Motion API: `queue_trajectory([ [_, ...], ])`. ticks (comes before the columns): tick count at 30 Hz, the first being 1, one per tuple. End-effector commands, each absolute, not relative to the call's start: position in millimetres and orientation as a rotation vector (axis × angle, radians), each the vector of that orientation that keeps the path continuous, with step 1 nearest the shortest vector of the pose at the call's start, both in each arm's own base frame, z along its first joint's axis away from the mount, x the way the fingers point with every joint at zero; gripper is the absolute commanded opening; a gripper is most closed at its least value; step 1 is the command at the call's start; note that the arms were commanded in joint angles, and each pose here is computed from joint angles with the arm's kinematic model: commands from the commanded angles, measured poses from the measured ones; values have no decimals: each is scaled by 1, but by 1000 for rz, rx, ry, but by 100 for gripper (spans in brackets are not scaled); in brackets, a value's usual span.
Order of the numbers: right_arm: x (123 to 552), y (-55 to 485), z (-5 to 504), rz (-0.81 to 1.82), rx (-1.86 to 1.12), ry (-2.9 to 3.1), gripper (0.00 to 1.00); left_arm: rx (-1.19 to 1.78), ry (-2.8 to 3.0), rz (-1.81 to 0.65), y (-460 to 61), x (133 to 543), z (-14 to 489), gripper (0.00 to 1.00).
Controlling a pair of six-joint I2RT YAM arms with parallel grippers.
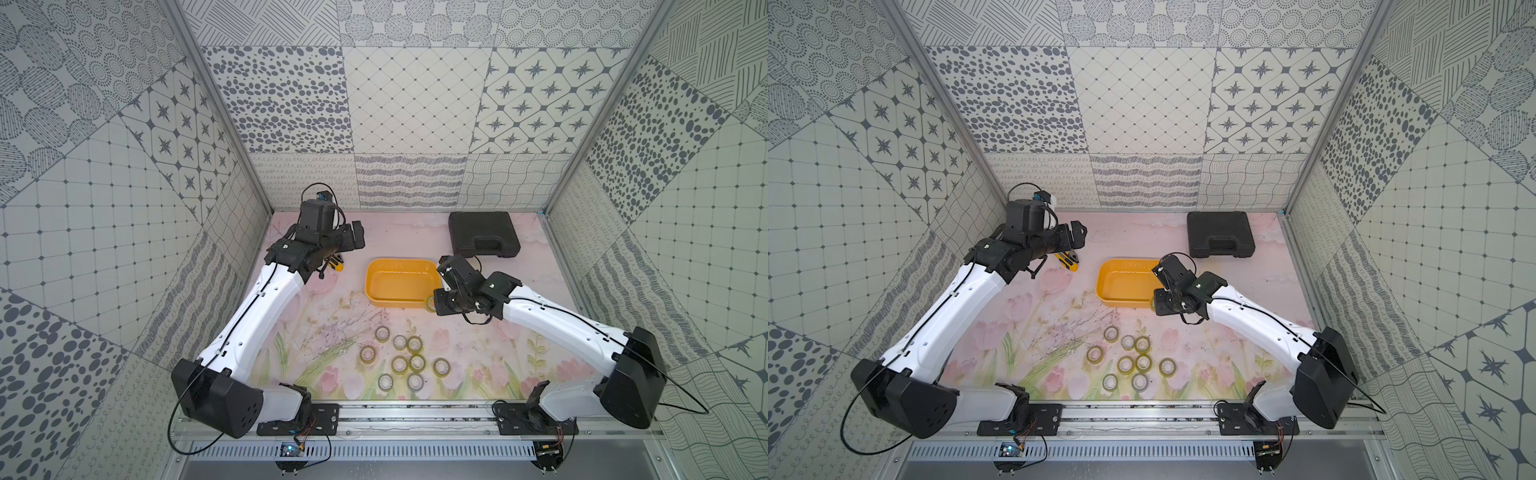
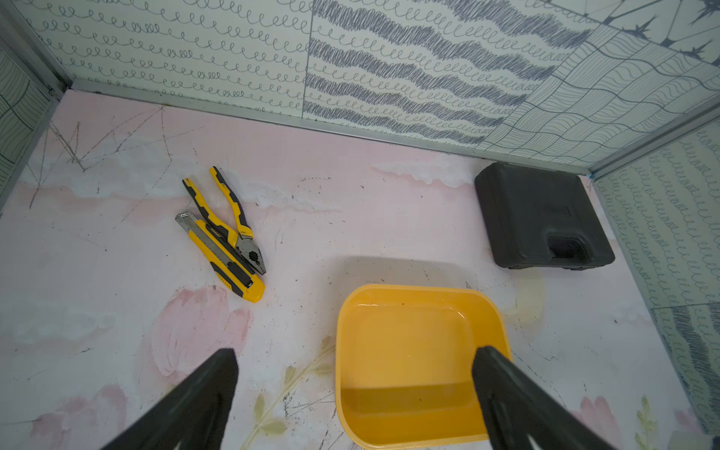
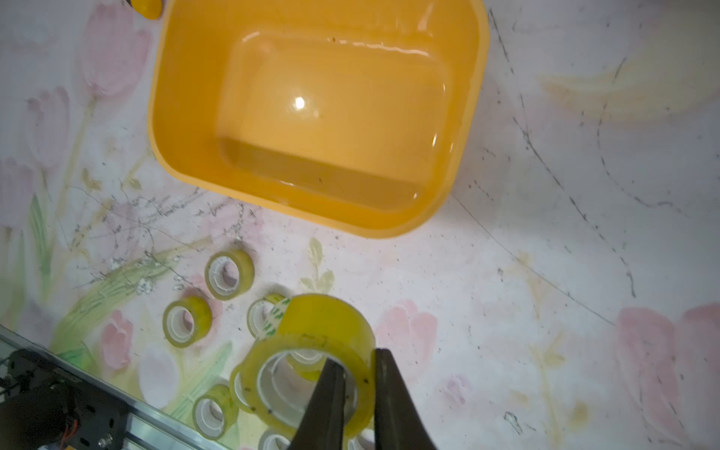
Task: Put the transparent tape into the storage box
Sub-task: Place the tape in the storage box.
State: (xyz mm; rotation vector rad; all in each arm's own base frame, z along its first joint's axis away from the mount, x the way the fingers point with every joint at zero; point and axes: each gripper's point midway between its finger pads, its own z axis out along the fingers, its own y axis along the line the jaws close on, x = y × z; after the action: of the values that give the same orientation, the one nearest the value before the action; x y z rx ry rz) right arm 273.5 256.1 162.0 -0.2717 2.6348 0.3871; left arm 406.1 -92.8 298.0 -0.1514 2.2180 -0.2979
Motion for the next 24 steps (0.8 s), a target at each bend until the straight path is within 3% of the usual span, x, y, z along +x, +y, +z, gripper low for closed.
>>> queue_trajectory([
  [1,299,279,165,392,-329,2620,2,-199,2250,-447,-87,430,284,99],
  [7,351,316,147,395,-344,2644,2,-180,2324,-305,-72,441,247,99],
  [13,389,347,122,414,-315,2664,2,-155,2358,-320,-76,440,232,99],
  [24,421,389,71,512,-260,2726,6,-149,2376,-373,-82,431,231,99],
])
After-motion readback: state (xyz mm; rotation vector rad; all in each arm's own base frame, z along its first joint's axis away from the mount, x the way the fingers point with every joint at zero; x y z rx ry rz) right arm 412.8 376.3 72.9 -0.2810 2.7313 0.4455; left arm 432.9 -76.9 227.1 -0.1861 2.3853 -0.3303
